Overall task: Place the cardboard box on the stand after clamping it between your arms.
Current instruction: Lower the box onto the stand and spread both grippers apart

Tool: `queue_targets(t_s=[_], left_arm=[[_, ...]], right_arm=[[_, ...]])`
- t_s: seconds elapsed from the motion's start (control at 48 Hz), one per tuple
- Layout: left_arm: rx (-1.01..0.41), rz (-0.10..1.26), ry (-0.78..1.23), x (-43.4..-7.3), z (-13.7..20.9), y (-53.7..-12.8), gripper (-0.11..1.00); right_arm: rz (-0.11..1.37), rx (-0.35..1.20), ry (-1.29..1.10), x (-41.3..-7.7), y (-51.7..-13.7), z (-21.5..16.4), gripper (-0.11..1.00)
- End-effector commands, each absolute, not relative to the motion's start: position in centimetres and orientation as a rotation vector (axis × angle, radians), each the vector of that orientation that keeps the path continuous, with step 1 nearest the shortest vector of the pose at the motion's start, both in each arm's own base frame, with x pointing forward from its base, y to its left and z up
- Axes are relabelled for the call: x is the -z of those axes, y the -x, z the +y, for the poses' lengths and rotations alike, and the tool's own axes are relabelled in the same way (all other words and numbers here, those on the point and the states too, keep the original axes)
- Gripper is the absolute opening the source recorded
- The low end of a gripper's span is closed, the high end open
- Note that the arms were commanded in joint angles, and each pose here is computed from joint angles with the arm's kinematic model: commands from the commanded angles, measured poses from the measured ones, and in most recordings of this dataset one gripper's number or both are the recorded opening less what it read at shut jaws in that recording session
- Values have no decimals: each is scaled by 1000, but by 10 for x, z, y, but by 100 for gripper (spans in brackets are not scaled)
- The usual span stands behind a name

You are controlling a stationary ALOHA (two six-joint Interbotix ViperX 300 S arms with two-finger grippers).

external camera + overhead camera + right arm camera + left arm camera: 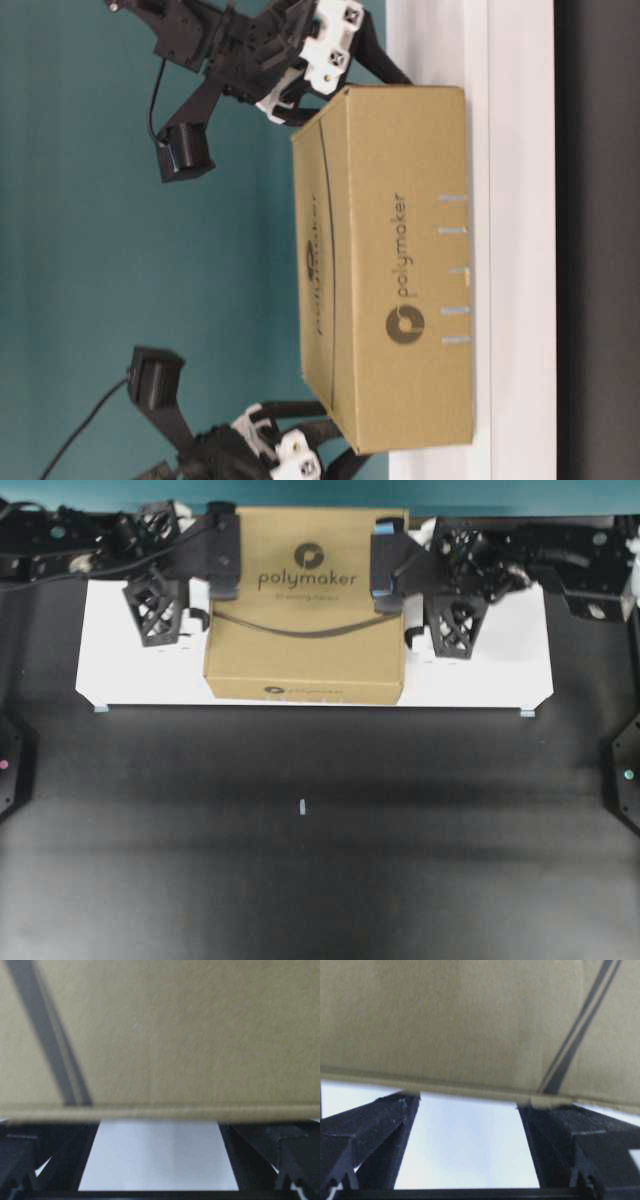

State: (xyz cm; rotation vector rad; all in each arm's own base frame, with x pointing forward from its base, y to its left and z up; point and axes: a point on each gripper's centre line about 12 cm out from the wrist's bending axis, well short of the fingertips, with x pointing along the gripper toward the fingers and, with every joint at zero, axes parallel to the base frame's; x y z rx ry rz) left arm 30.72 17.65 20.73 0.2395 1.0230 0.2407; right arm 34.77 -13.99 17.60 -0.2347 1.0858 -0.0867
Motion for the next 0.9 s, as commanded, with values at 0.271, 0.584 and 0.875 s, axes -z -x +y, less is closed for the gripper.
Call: queue_targets(t_s=[0.271, 0.584, 0.875], left_arm=[[-275, 979, -269, -224, 175, -284, 76], [-297, 862, -277, -259, 150, -266, 75], [-260, 596, -286, -286, 94, -243, 75]], right_arm=[[1017, 177, 200, -192, -325, -153, 81], [927, 197, 184, -224, -305, -133, 81], [749, 207, 109, -244, -282, -92, 81]])
